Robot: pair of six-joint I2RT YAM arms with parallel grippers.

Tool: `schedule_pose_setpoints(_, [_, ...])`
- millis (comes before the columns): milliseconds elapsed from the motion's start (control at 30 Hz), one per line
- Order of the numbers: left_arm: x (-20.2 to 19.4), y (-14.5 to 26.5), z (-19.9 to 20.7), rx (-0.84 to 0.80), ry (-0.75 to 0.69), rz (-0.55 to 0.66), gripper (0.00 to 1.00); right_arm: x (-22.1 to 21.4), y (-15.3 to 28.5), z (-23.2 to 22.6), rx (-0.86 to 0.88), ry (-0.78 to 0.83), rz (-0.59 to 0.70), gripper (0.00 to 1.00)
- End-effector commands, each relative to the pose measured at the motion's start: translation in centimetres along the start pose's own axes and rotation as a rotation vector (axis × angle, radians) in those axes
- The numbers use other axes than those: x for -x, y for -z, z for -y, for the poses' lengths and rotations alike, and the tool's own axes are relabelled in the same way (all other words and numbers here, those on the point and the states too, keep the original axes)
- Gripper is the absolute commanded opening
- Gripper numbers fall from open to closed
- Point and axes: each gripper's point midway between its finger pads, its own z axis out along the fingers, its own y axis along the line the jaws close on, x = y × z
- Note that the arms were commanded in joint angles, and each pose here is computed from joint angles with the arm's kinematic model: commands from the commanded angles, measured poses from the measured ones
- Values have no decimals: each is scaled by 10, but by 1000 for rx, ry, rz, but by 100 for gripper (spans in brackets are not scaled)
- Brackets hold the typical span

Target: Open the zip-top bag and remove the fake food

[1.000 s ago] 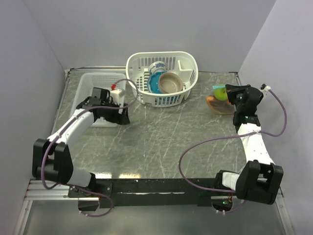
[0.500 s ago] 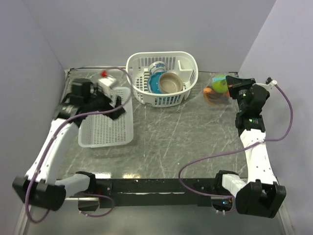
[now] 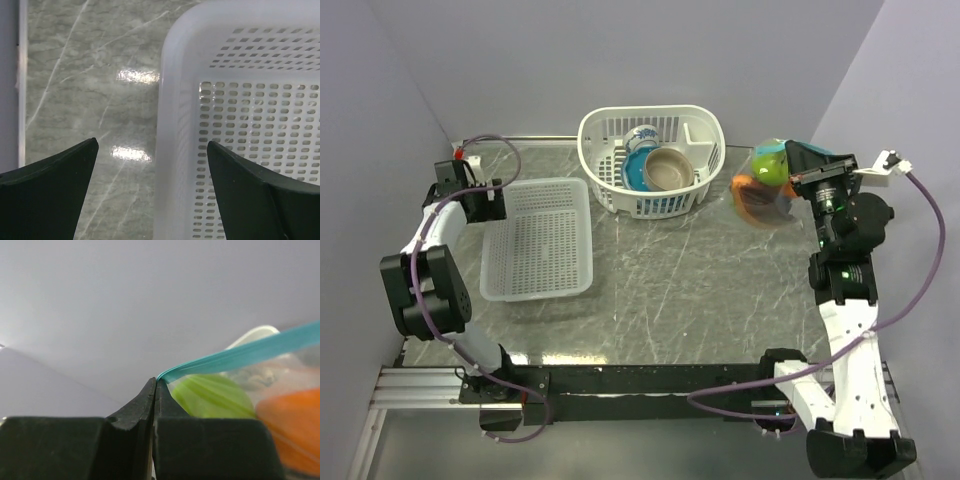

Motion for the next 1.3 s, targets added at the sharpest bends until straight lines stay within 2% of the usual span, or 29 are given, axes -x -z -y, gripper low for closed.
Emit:
schedule_pose_setpoints(0, [53,12,9,-35,10,159,98,35,22,-67,184,57,89,0])
schedule_pose_setpoints(133, [39,-7,13,-64,20,102,98,36,29,-81,222,55,72,0])
schedule_pose_setpoints(233, [22,-17,18,-94,19,60,81,36,33,-91,251,57,58,0])
schedule_pose_setpoints(267, [13,-21,22,-112,17,37,66,36,33,-93,254,59,55,0])
schedule_pose_setpoints(367, [-12,-25,34,-183,15,-32,56,38,35,-102,273,55,45,0])
schedule_pose_setpoints(533, [-20,-20,41,-201,7,-47,59,43,42,-114,294,55,48,0])
schedule_pose_setpoints(600, [-28,-16,48,-210,-9,-63,56,44,44,-116,299,57,51,0])
schedule_pose_setpoints(633, [-27,-11,52,-216,-19,-54,50,45,44,-117,301,54,52,0])
schedule_pose_setpoints(667, [-28,-8,57,-224,-21,-57,35,44,44,-117,299,54,51,0])
schedule_pose_setpoints(767, [-39,8,84,-275,-47,-79,15,43,43,-114,289,49,45,0])
schedule_pose_setpoints(967, [-88,48,163,-439,-216,-171,20,42,42,-111,263,50,34,0])
schedule_pose_setpoints(1167, [-129,72,199,-539,-334,-269,20,49,46,-115,247,65,50,0])
schedule_pose_setpoints(1267, [-138,79,217,-572,-341,-282,19,51,47,-117,246,69,54,0])
